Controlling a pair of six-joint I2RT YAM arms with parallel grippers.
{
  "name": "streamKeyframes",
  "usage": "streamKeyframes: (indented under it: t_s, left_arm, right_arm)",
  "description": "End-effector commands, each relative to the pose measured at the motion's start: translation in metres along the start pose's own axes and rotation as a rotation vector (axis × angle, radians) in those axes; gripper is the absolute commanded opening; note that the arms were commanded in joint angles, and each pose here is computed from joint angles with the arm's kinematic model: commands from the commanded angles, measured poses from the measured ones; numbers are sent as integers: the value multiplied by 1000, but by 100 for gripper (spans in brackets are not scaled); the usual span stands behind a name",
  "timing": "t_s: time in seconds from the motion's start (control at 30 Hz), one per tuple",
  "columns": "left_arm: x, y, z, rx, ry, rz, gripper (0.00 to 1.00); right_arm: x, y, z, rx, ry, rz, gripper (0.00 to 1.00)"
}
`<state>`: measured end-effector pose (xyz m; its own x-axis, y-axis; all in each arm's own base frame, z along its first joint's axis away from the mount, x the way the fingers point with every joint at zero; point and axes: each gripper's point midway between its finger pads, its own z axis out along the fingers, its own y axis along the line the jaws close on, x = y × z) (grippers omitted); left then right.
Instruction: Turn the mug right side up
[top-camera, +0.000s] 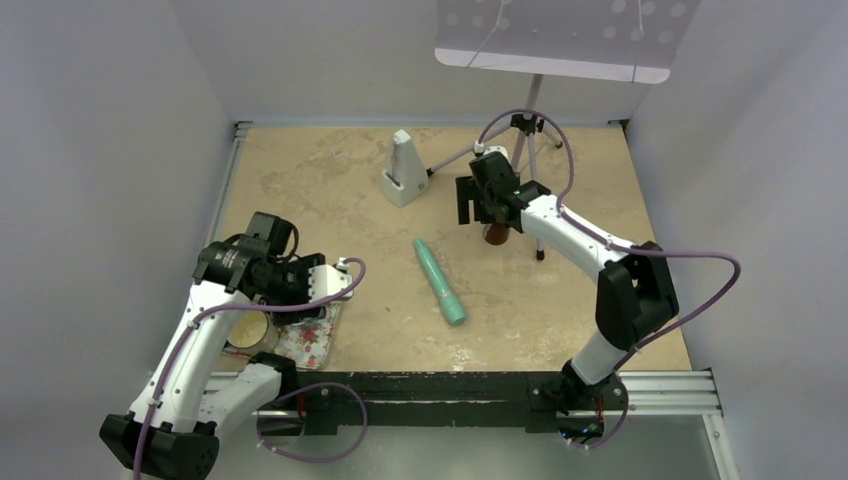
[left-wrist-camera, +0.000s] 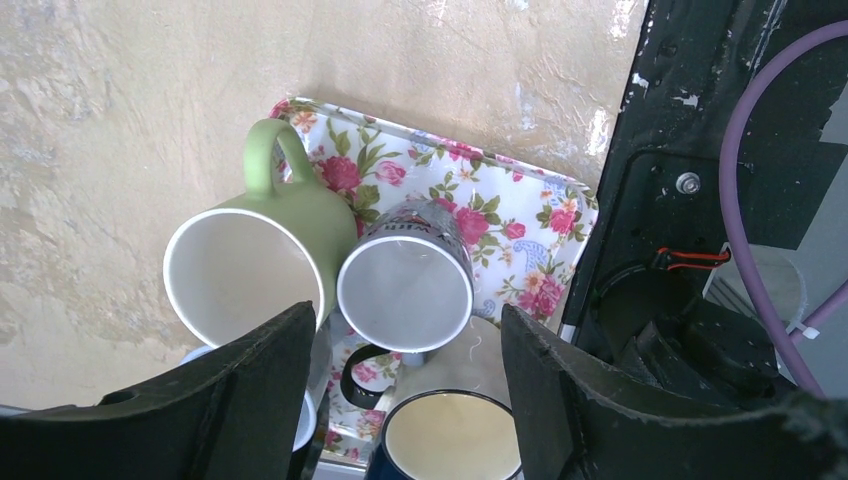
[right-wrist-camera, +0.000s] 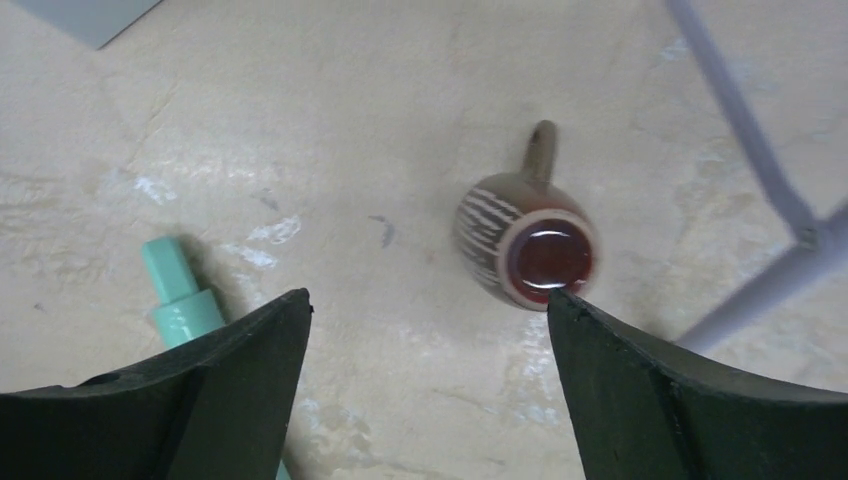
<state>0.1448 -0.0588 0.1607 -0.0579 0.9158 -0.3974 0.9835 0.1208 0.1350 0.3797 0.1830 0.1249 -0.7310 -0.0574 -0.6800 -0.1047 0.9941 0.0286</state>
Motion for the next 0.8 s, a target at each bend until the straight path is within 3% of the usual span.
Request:
streamKeyframes:
  t_s: [0.0,0.2,0.5,0.67,0.77]
  left_arm:
    - [-15,6,-8,-29,-63,6,72]
    - [-14,6,-12,-39,-59,9,72]
    - [-15,0,-16,-53,-72,10,72]
    - [-16,-1,-17,-54,-78,11,72]
    - [-17,0,-18,-57,-80,13,72]
  right_arm:
    - [-25,-38,-19,239,-27,43,95]
    - [-9,-45,15,312,87,58,99]
    - [15,-51,49,306,147,67,95]
    - [31,-51,61,262,166,91,78]
    - [34,-53,62,255,166,96,59]
